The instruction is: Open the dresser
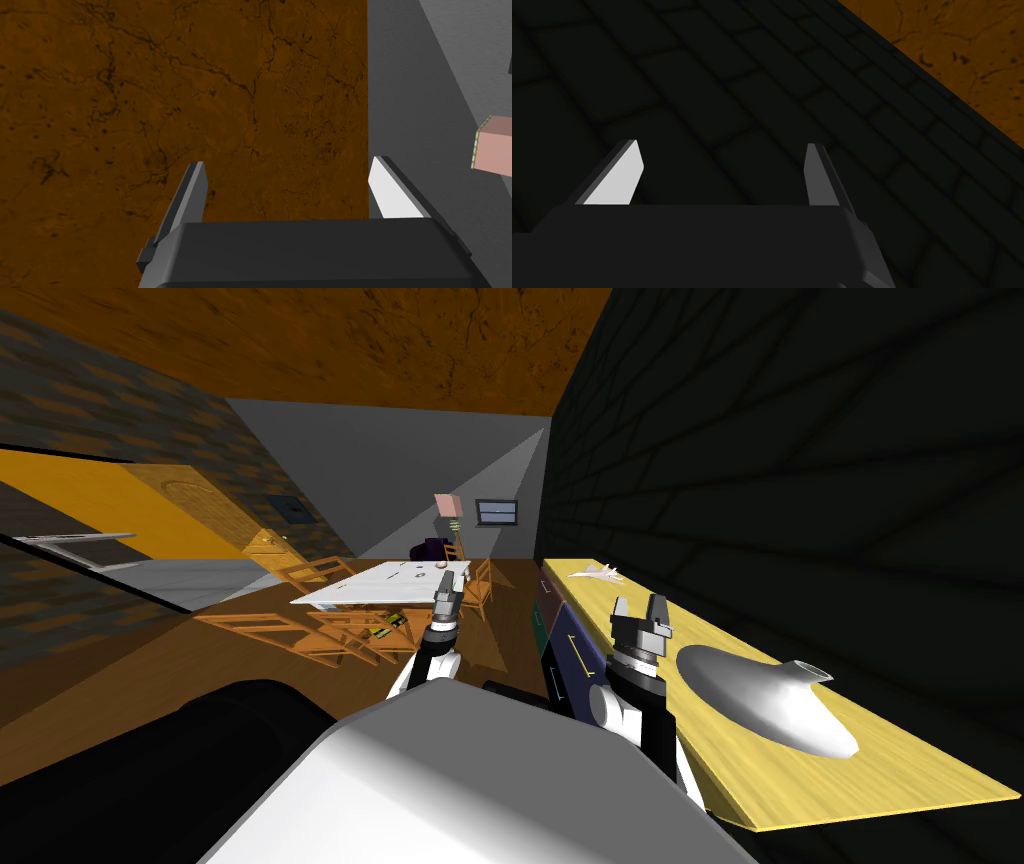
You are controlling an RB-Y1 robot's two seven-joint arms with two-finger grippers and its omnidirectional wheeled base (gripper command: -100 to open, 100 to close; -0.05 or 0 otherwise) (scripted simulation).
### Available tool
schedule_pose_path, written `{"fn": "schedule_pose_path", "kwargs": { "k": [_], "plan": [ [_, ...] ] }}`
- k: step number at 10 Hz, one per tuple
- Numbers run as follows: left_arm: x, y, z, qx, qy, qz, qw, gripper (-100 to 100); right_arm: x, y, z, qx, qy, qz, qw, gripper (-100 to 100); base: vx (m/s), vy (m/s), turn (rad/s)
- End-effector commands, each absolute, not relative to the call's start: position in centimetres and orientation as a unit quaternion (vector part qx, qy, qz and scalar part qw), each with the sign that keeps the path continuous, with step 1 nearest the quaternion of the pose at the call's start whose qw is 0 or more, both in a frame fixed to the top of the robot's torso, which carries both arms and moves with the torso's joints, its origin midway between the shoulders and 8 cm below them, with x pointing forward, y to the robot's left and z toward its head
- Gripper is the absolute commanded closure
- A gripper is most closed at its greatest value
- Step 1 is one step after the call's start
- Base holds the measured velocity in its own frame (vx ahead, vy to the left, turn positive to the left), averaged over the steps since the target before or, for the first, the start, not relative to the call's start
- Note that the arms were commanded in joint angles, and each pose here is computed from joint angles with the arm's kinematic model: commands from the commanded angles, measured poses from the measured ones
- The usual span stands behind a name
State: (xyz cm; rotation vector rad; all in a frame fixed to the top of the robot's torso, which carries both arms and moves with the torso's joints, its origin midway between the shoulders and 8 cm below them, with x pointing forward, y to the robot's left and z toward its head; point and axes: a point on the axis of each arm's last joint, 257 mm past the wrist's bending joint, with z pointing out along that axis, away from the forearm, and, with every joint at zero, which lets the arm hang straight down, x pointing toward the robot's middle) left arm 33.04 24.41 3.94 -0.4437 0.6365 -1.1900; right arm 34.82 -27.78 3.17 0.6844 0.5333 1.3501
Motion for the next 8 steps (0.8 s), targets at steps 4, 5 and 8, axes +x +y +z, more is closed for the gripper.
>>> {"fn": "schedule_pose_path", "kwargs": {
  "k": [4,5,8],
  "plan": [
    [33.04,24.41,3.95,-0.204,0.292,-0.546,0.758,0,34.82,-27.78,3.18,0.307,0.239,0.605,0.695,0,0.0,0.0,0.0],
    [33.04,24.41,3.95,-0.204,0.292,-0.546,0.758,0,34.82,-27.78,3.18,0.307,0.239,0.605,0.695,0,0.0,0.0,0.0],
    [33.03,24.41,3.96,-0.204,0.292,-0.546,0.758,0,34.81,-27.78,3.19,0.306,0.239,0.605,0.695,0,0.0,0.0,0.0]
  ]
}}
